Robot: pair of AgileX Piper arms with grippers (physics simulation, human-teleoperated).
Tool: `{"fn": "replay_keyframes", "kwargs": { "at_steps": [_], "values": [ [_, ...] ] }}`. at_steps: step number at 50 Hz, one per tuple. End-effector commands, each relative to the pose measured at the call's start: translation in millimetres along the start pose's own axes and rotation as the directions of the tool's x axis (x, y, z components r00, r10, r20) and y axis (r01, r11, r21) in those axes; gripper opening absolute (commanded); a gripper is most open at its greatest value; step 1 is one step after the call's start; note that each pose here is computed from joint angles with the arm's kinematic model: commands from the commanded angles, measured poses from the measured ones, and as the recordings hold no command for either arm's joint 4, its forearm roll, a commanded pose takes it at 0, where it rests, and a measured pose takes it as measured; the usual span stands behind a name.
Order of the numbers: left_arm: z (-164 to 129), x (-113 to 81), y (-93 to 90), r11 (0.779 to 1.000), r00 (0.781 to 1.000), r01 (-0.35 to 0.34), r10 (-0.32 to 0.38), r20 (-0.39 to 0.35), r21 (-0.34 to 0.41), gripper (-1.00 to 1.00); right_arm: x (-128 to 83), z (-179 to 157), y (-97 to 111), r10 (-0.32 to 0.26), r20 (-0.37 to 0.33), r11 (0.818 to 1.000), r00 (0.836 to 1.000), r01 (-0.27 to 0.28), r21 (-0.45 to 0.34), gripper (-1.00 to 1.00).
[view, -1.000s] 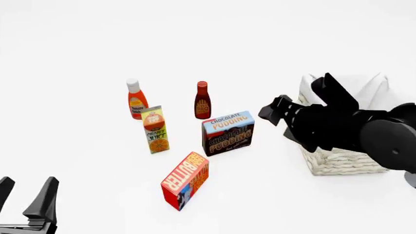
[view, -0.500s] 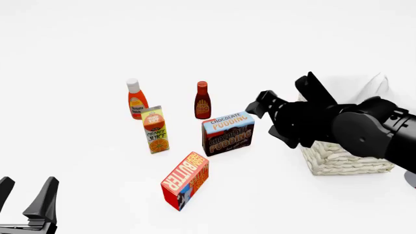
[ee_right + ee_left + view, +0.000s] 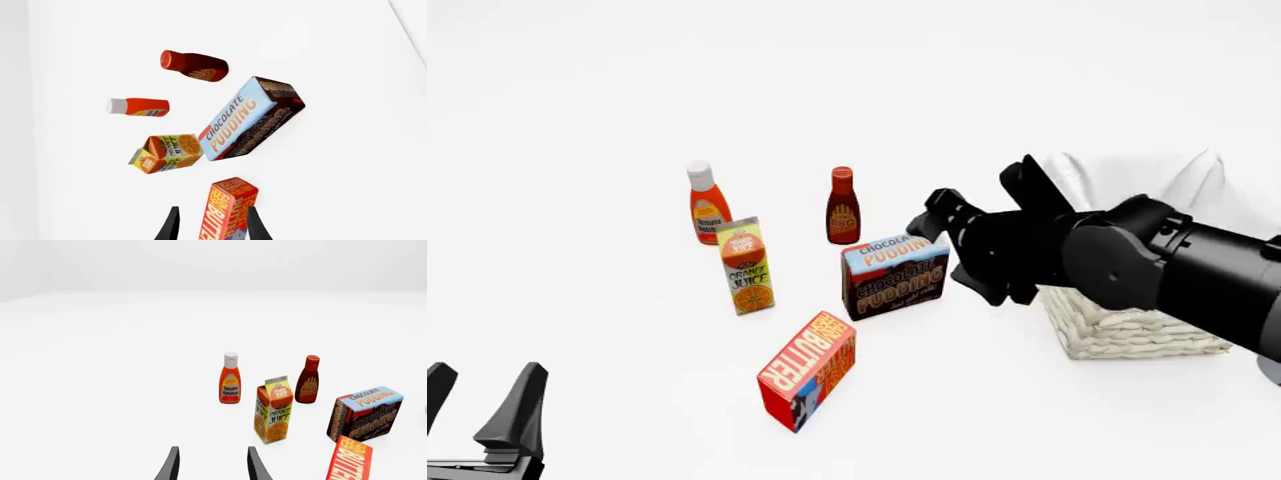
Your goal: Pick the butter and place it in the basket.
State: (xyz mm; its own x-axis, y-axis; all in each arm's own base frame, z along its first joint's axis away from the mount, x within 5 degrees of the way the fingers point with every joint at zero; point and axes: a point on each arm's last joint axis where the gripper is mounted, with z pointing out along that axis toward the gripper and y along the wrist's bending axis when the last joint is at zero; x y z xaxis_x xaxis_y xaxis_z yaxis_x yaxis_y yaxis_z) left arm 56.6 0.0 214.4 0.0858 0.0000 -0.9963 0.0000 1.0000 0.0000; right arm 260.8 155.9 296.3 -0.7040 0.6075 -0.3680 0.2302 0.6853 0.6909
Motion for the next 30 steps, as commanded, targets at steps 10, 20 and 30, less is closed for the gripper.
{"fn": "replay_keyframes", "kwargs": {
  "at_steps": [10,20,30],
  "values": [
    [0,0.0,0.0,1.000,1.000,0.000,0.000,0.000,0.000,1.00,-1,11,10,0.009,-0.021,1.000,1.000,-0.009,0.022,1.00],
    [0,0.0,0.0,1.000,1.000,0.000,0.000,0.000,0.000,1.00,3,20,13,-0.011,-0.043,0.999,0.999,0.012,0.035,1.00],
    [0,0.0,0.0,1.000,1.000,0.000,0.000,0.000,0.000,1.00,7,29,14,-0.004,-0.059,0.999,0.998,0.006,0.049,1.00]
  ]
}}
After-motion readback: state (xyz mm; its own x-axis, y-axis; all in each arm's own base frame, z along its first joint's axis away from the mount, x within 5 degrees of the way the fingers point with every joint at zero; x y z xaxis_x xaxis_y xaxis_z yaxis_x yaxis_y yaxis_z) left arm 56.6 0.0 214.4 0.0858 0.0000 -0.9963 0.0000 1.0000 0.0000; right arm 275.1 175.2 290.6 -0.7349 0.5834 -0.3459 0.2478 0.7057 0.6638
